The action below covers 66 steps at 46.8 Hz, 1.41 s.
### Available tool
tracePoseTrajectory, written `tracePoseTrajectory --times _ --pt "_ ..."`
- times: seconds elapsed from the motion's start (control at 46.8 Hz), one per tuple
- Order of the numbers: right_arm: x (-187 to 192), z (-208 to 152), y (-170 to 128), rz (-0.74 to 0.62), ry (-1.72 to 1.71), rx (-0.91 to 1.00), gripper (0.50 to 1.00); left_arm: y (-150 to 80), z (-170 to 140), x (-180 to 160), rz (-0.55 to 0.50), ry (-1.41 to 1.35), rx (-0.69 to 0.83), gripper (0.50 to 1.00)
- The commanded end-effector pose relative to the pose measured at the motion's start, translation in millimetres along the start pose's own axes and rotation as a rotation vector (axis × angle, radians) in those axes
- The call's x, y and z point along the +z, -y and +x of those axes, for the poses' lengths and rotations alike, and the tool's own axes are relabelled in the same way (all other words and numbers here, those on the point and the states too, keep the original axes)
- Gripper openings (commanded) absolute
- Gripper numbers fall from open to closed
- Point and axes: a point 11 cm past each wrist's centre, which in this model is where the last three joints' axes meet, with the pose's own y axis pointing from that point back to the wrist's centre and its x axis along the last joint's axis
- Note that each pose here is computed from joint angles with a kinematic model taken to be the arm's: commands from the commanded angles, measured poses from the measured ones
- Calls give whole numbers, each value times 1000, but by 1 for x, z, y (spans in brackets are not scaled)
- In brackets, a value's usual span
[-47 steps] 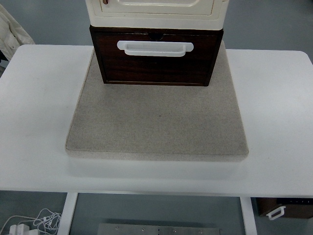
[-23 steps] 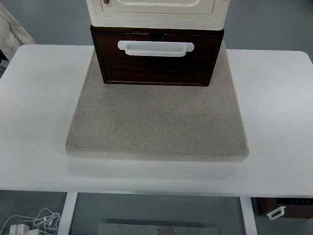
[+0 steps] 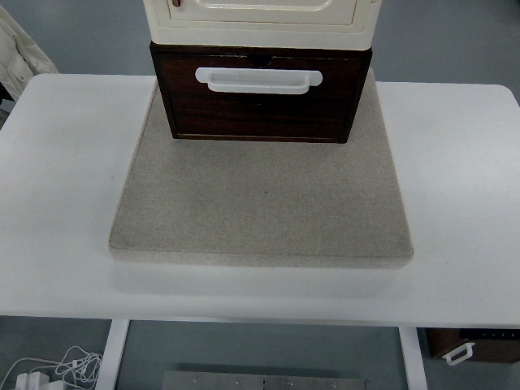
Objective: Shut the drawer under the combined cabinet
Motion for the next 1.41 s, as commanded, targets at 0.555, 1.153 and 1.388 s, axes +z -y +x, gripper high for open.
tracePoseTrajectory --times 0.555,1.153,1.388 --pt "2 -1 0 -3 1 -8 952 -35 67 -133 136 -350 256 1000" --pt "3 -2 0 -5 3 -9 952 -47 37 -230 224 -464 241 1000" --pt "4 -2 0 -6 -1 -11 952 -50 34 -243 218 -485 252 1000"
